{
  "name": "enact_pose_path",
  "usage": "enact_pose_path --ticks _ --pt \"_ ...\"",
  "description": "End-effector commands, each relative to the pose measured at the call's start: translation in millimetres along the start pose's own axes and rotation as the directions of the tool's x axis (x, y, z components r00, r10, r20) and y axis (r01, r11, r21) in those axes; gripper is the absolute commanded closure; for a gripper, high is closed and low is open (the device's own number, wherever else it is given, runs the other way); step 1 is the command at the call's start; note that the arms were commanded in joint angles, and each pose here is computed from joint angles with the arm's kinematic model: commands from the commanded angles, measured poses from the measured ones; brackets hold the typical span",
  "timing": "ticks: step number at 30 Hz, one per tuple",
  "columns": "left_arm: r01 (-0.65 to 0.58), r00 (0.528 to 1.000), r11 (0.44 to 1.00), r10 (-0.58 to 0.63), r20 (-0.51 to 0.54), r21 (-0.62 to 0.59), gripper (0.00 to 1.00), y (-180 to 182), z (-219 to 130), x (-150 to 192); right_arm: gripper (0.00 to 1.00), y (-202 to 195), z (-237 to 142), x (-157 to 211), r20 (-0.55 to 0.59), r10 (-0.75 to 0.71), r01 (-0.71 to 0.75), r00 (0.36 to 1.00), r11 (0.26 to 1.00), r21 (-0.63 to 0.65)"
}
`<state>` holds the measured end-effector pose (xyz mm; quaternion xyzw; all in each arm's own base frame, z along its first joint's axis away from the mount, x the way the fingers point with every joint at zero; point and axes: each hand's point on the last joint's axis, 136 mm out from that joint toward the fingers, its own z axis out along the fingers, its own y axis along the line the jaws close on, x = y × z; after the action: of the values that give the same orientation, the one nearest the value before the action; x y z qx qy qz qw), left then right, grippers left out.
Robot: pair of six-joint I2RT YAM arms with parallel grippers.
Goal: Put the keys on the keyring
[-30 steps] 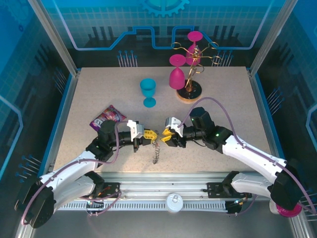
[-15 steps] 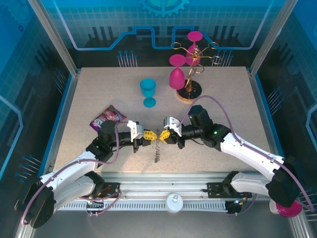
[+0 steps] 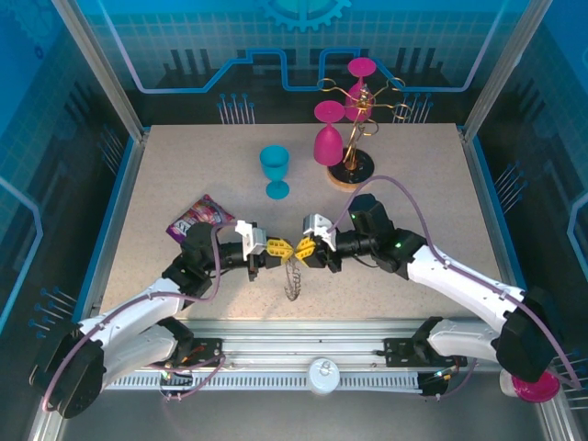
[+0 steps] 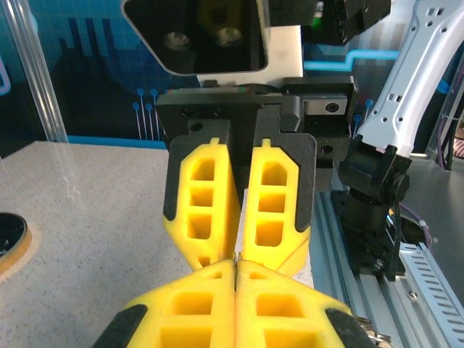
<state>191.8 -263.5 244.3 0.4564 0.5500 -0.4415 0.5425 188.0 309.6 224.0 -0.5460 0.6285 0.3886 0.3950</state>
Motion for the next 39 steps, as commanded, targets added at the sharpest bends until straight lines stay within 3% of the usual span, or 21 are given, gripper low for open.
enact_pose_path --ticks 1,5,19,30,34,37,39 --pt "-0.033 0.998 0.999 0.034 0.056 -0.011 1.00 0 -1 -12 0.75 -4 -13 -23 0.090 -0.045 0.040 0.995 0.998 0.056" --pt "-0.025 0.998 0.999 0.027 0.055 -0.022 1.00 2 -1 -10 0.70 -4 -16 -21 0.084 -0.056 0.051 0.995 0.997 0.061" --pt "-0.029 0.997 0.999 0.031 0.064 -0.025 1.00 2 -1 -12 0.73 -15 -5 -17 0.053 -0.041 0.038 0.998 0.997 0.070" --pt "-0.025 0.998 0.999 0.026 0.065 -0.024 1.00 3 0 -12 0.98 -10 -2 -33 0.130 -0.048 0.046 0.990 0.999 0.020" --pt "-0.010 0.998 0.999 0.012 0.054 -0.053 1.00 8 0 -10 1.00 -9 -3 -30 0.118 -0.051 0.049 0.992 0.999 0.023" --pt "-0.009 1.000 0.996 0.010 0.011 -0.086 0.82 12 -2 -6 1.00 -10 -7 -28 0.074 -0.069 0.066 0.995 0.997 0.040" --pt "-0.021 0.999 0.996 0.017 -0.048 -0.087 0.78 11 -4 -2 1.00 -9 -8 -18 0.013 -0.072 0.072 0.997 0.997 0.043"
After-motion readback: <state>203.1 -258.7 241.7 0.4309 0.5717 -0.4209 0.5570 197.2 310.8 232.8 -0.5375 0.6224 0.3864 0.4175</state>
